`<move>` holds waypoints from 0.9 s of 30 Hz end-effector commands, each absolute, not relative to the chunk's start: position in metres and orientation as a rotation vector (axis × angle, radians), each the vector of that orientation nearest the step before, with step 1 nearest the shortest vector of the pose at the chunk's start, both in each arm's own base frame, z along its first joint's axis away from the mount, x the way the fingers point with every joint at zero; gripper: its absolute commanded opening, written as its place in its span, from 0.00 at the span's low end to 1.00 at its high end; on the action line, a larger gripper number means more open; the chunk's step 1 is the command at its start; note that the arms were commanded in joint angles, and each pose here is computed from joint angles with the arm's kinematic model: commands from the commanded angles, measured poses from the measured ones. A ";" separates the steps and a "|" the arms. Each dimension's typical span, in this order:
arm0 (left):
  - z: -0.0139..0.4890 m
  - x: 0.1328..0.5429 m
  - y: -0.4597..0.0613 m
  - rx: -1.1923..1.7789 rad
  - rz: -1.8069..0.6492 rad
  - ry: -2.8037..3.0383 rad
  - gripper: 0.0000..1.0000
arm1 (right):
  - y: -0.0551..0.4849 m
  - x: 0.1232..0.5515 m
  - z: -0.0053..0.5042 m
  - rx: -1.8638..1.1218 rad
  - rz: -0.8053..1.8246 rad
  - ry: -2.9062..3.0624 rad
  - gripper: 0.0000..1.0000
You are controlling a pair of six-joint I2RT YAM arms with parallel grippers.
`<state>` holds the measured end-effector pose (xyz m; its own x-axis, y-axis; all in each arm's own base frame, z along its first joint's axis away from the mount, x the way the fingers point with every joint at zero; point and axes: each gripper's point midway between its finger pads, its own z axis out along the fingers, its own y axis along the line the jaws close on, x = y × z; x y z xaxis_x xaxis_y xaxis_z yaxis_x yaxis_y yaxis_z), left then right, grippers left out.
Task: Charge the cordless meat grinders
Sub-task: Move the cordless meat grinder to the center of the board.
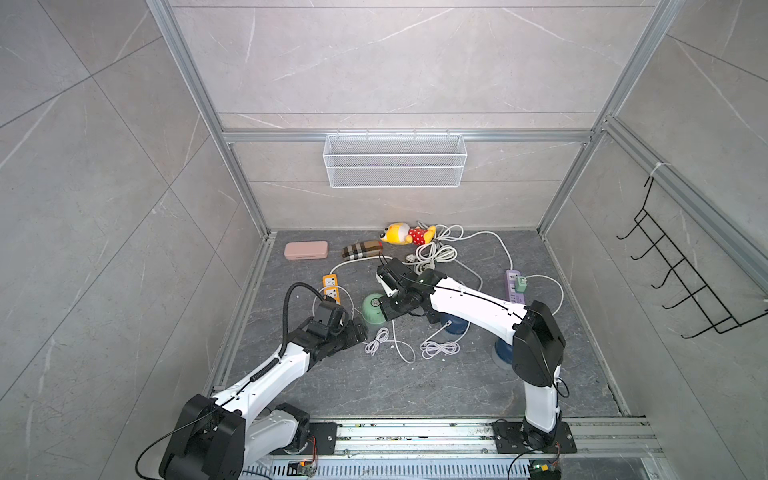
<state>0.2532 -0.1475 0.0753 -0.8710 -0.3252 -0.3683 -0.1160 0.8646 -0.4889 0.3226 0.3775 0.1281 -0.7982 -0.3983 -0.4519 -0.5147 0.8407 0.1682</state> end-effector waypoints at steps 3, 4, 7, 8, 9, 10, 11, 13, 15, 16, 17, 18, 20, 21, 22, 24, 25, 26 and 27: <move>0.074 0.260 -0.156 -0.223 -0.678 2.532 0.93 | 0.388 0.332 0.121 -0.661 0.411 2.652 0.00; 0.073 0.260 -0.156 -0.215 -0.678 2.528 0.94 | 0.390 0.333 0.120 -0.663 0.414 2.654 0.00; 0.075 0.264 -0.157 -0.168 -0.683 2.472 0.94 | 0.397 0.340 0.120 -0.660 0.426 2.654 0.00; 0.077 0.266 -0.156 -0.160 -0.675 2.452 0.94 | 0.401 0.342 0.120 -0.662 0.430 2.654 0.00; 0.077 0.267 -0.154 -0.147 -0.660 2.436 0.94 | 0.403 0.345 0.119 -0.660 0.432 2.657 0.00; 0.079 0.270 -0.153 -0.137 -0.646 2.420 0.95 | 0.405 0.347 0.119 -0.659 0.434 2.656 0.00; 0.079 0.272 -0.151 -0.123 -0.629 2.405 0.95 | 0.406 0.350 0.119 -0.655 0.435 2.658 0.00; 0.080 0.278 -0.151 -0.095 -0.604 2.373 0.95 | 0.410 0.356 0.120 -0.647 0.448 2.658 0.00; 0.078 0.286 -0.152 -0.065 -0.580 2.356 0.95 | 0.415 0.362 0.122 -0.643 0.465 2.656 0.00; 0.078 0.289 -0.153 -0.058 -0.568 2.352 0.95 | 0.415 0.364 0.122 -0.641 0.468 2.659 0.00; 0.077 0.294 -0.154 -0.047 -0.554 2.351 0.95 | 0.416 0.367 0.124 -0.637 0.468 2.659 0.00; 0.077 0.298 -0.156 -0.034 -0.543 2.342 0.95 | 0.417 0.369 0.126 -0.639 0.470 2.658 0.00; 0.075 0.306 -0.156 -0.029 -0.514 2.334 0.95 | 0.417 0.372 0.130 -0.637 0.472 2.657 0.00; 0.075 0.310 -0.156 -0.025 -0.501 2.328 0.95 | 0.416 0.373 0.132 -0.636 0.474 2.655 0.00; 0.075 0.313 -0.156 -0.022 -0.486 2.322 0.95 | 0.415 0.374 0.134 -0.635 0.475 2.654 0.00; 0.076 0.319 -0.157 0.006 -0.457 2.316 0.95 | 0.410 0.373 0.139 -0.633 0.475 2.651 0.00; 0.077 0.322 -0.159 0.024 -0.439 2.312 0.95 | 0.406 0.373 0.141 -0.628 0.474 2.648 0.00; 0.077 0.323 -0.161 0.051 -0.425 2.311 0.95 | 0.402 0.372 0.143 -0.622 0.473 2.645 0.00; 0.078 0.325 -0.163 0.072 -0.414 2.306 0.95 | 0.398 0.371 0.144 -0.616 0.471 2.646 0.00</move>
<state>0.3000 -0.1542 0.0503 -0.7821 -0.1249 -0.6105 0.1051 0.9392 -0.3268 0.3776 0.4104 0.1280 -0.8313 -0.3497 -0.4321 -0.4775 0.8472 0.2330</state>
